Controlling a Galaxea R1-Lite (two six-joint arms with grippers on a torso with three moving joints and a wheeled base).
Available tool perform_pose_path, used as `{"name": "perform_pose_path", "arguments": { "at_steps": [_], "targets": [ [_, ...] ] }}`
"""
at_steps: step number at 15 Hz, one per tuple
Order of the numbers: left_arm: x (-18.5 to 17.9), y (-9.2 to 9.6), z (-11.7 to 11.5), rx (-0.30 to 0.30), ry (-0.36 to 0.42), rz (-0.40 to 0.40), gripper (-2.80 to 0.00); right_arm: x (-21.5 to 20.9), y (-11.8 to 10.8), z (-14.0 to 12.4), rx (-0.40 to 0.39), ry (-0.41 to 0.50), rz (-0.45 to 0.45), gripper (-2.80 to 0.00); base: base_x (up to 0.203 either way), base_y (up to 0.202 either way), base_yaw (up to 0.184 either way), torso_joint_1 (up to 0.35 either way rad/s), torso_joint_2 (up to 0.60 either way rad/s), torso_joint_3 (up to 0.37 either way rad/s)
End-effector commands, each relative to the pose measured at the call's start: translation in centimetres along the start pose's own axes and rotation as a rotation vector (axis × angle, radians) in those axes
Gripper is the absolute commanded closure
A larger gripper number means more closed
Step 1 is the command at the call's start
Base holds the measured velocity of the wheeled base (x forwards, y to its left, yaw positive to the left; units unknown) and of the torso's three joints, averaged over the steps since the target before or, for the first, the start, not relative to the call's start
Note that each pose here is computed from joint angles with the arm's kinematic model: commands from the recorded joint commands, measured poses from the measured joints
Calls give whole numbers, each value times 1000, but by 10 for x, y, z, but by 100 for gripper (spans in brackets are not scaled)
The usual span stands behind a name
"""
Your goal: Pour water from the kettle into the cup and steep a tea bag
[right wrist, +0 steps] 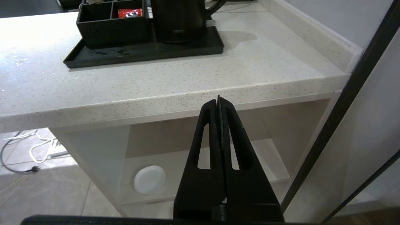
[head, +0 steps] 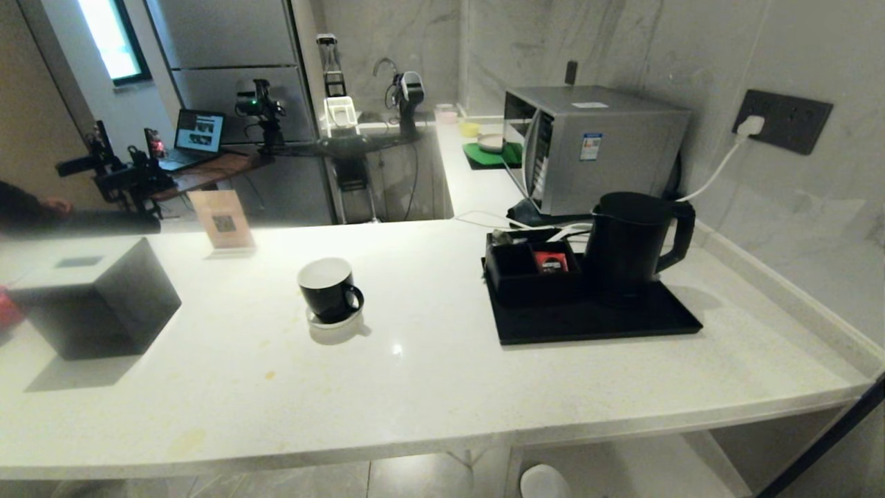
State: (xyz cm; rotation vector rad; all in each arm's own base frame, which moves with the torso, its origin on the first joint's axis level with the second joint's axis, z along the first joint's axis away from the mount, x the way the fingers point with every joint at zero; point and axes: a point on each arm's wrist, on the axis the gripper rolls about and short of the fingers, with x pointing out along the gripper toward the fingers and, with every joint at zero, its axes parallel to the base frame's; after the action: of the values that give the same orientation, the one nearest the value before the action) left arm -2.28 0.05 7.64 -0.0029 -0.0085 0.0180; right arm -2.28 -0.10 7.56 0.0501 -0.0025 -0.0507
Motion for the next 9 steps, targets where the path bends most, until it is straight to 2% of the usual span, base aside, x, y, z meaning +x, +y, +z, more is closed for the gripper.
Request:
{"name": "perform_pose_path", "arguments": {
  "at_steps": [1, 9],
  "targets": [
    [0, 0, 0, 0, -1, 0, 0, 0, 0, 0, 0, 1, 0, 0, 0, 0, 0, 0, 0, 0],
    [0, 0, 0, 0, -1, 0, 0, 0, 0, 0, 1, 0, 1, 0, 0, 0, 0, 0, 0, 0]
  ]
}}
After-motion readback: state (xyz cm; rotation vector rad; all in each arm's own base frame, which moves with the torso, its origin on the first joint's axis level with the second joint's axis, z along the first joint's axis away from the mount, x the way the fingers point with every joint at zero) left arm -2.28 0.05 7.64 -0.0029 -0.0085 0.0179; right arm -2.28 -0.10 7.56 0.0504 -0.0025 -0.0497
